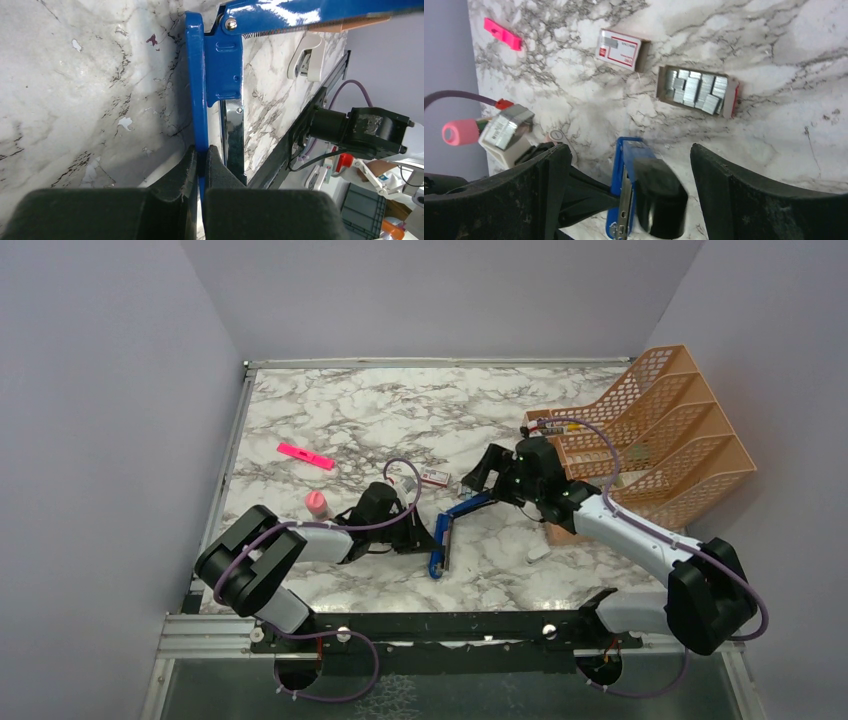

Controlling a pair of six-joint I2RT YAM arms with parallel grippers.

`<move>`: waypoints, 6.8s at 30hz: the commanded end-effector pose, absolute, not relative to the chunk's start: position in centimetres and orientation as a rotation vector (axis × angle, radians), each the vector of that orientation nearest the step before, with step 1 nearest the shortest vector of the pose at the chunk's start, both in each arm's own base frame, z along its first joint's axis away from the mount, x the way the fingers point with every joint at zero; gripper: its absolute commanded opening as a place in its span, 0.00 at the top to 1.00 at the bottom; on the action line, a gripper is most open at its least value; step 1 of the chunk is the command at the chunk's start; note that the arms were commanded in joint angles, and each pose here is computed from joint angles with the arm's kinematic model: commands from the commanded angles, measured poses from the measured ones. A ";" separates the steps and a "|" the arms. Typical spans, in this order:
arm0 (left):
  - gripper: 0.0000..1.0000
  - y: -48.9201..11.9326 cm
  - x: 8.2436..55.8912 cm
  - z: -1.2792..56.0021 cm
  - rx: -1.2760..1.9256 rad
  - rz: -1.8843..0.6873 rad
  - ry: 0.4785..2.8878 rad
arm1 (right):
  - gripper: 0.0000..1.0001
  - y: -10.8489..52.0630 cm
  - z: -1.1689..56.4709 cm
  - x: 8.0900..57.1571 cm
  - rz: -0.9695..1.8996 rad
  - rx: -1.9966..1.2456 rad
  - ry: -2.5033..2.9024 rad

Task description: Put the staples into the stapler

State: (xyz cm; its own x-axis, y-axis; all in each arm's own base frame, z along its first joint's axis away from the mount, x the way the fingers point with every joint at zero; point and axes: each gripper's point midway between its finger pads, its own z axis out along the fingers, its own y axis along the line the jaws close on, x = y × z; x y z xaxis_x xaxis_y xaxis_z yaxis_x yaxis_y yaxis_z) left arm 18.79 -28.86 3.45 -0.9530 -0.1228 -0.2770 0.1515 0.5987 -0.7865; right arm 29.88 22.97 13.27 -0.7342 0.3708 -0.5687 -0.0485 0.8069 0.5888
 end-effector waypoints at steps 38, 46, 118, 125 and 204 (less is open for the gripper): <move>1.00 -28.1 20.1 1.6 -0.136 -1.199 2.584 | 0.28 29.6 6.3 13.5 1.209 -0.189 2.689; 1.00 -28.0 20.0 1.4 -0.136 -1.194 2.590 | 0.48 30.0 6.2 15.0 1.186 -0.082 2.645; 1.00 -29.2 20.2 3.2 -0.132 -1.287 2.563 | 0.28 28.8 6.2 27.5 1.122 0.043 2.498; 1.00 -29.1 20.2 3.0 -0.136 -1.281 2.565 | 0.42 29.7 5.0 26.4 1.113 0.017 2.535; 0.37 -6.7 34.6 22.8 -0.446 -0.042 2.008 | 0.64 37.2 5.7 40.2 0.061 -0.319 2.275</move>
